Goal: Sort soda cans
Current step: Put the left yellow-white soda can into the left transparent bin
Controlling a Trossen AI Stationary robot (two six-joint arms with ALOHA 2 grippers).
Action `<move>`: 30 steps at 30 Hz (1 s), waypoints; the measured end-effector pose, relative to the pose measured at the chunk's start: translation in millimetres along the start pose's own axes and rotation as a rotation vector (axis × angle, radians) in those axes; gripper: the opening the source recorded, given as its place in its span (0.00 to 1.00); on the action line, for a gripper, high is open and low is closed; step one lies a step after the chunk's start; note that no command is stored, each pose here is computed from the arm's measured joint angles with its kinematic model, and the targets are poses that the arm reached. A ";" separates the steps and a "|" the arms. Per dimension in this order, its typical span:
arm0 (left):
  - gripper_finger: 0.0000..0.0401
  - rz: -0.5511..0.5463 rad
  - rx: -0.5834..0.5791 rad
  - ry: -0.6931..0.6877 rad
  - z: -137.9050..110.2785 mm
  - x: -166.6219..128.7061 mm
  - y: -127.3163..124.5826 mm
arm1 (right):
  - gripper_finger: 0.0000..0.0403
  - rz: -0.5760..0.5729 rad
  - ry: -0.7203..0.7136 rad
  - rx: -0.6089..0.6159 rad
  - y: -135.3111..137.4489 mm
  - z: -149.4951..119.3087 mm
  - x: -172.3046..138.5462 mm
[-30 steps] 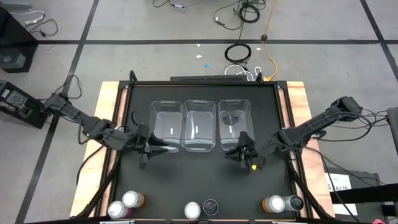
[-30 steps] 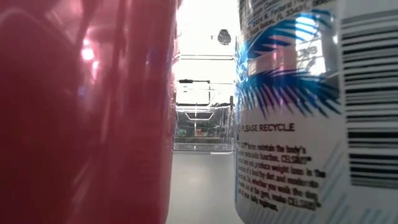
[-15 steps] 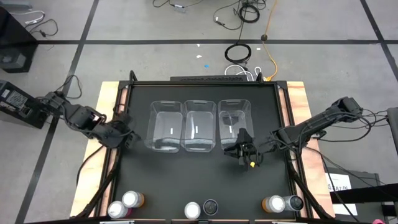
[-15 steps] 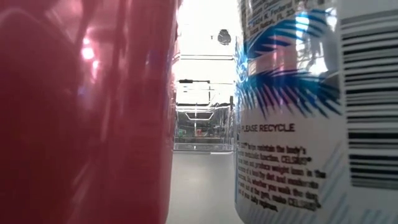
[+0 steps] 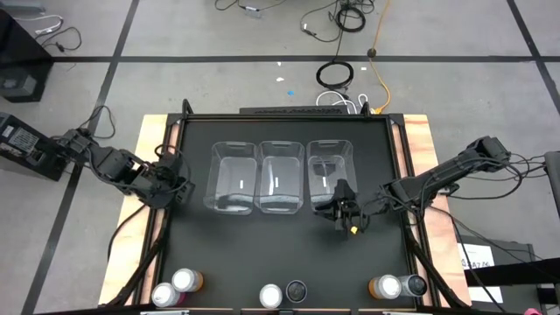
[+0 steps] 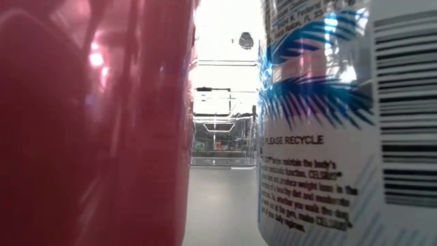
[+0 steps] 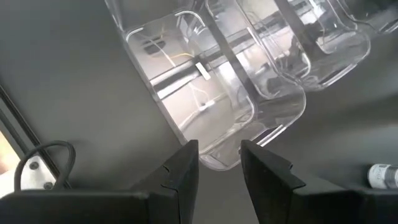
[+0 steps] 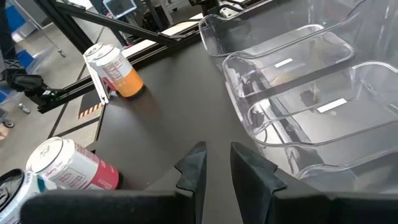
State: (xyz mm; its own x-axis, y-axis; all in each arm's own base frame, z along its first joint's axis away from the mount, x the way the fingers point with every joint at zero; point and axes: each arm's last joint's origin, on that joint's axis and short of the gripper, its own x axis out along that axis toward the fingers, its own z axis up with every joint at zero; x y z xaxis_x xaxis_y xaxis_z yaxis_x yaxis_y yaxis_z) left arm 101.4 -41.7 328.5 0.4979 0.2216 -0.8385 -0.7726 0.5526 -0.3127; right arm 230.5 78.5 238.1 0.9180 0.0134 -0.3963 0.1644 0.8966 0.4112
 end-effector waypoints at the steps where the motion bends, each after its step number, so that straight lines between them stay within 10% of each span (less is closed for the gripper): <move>1: 0.32 0.001 0.015 0.000 0.0 0.2 -0.2 | 0.16 -0.002 -0.001 0.001 -0.4 0.3 0.2; 10: 0.41 0.048 0.126 -0.012 -1.4 5.4 -5.0 | 0.16 -0.013 -0.006 0.007 -3.0 2.0 1.1; 22: 0.96 0.135 0.236 0.032 -8.1 22.1 -22.8 | 0.16 -0.003 -0.017 0.019 -2.2 3.2 1.0; 30: 0.95 0.230 0.370 0.079 -16.7 43.7 -41.9 | 0.16 0.000 -0.015 0.022 -2.1 3.1 1.0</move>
State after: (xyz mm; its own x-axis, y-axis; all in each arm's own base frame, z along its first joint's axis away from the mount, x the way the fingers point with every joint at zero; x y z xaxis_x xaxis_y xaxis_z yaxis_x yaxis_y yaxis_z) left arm 148.9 -68.6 297.5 0.2868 0.3183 -0.9036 -0.6596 0.7496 0.0547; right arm 232.2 75.3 239.4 0.9234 0.0070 -0.3838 0.1719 0.8864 0.4297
